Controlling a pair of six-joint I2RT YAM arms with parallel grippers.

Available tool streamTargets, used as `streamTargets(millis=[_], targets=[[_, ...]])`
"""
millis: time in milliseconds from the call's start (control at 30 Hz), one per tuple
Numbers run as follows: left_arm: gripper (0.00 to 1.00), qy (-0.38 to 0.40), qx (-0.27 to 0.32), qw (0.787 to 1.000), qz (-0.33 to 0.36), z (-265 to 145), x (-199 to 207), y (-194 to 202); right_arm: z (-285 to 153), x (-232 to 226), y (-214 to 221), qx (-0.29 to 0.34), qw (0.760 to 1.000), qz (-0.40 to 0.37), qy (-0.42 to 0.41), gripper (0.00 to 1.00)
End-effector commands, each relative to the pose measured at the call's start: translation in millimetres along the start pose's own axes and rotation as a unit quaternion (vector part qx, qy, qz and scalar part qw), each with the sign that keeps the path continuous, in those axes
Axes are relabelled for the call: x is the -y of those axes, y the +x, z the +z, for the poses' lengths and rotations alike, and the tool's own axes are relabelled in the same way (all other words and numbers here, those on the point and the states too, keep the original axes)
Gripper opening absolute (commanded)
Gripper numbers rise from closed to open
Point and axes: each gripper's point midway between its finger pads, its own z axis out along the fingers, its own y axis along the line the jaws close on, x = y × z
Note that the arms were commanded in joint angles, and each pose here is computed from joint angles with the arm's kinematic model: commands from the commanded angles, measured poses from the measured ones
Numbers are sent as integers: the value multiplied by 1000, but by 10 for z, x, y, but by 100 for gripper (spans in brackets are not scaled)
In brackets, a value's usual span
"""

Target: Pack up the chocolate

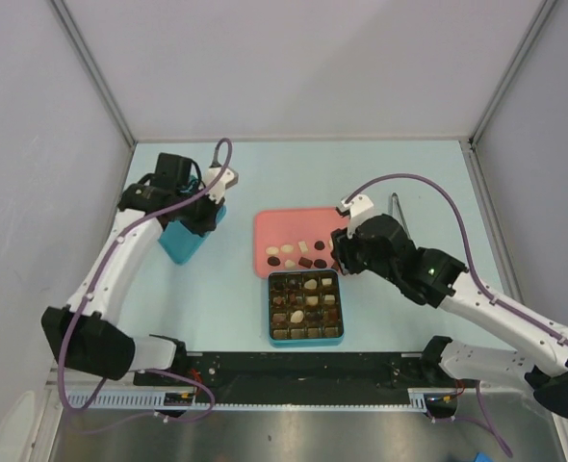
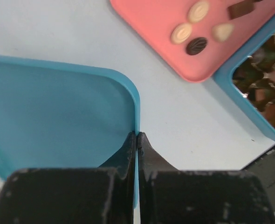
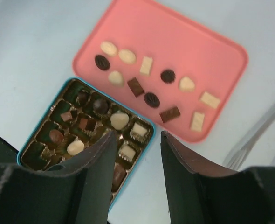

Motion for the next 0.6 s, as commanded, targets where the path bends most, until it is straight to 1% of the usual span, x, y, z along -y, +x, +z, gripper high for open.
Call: streamTargets(millis=[0,33,67,100,133,167,200,233,267,333,367,400,533,567], targets=[[0,68,13,997,35,-519,401,-90,31,-163,-516,142,982,-102,-73,49],[0,74,15,996,41,-558,432,-110,-22,-188,-719,198,970,-115,-85,50],[1,81,20,995,57,-599,479,-150,64,-214,-568,201,959,-164,-114,55],[0,93,11,994,61,-632,540,-103,84,-223,-543,213,951,-187,-128,57],[0,100,10,992,70,-657,580,-98,27,-253,-716,263,934,-199,-135,60],[0,117,17,989,89,-688,661,-120,53,-243,-688,271,925,-216,-153,62],[0,134,7,986,96,-733,738,-56,93,-229,-656,275,920,-231,-159,63],[0,142,8,984,107,-761,784,-47,84,-234,-716,289,913,-236,-167,64],[0,152,6,980,128,-779,852,-41,122,-274,-700,288,907,-245,-187,64],[0,175,-6,974,144,-826,961,28,140,-270,-743,300,896,-268,-188,65],[0,185,-5,969,165,-852,1018,20,184,-302,-721,298,893,-275,-196,65],[0,195,-9,966,167,-877,1076,44,188,-343,-728,303,885,-290,-200,66],[0,208,-13,952,222,-902,1268,82,252,-505,-673,304,871,-318,-219,66],[0,211,-13,950,228,-899,1294,72,318,-524,-633,298,871,-321,-221,65]])
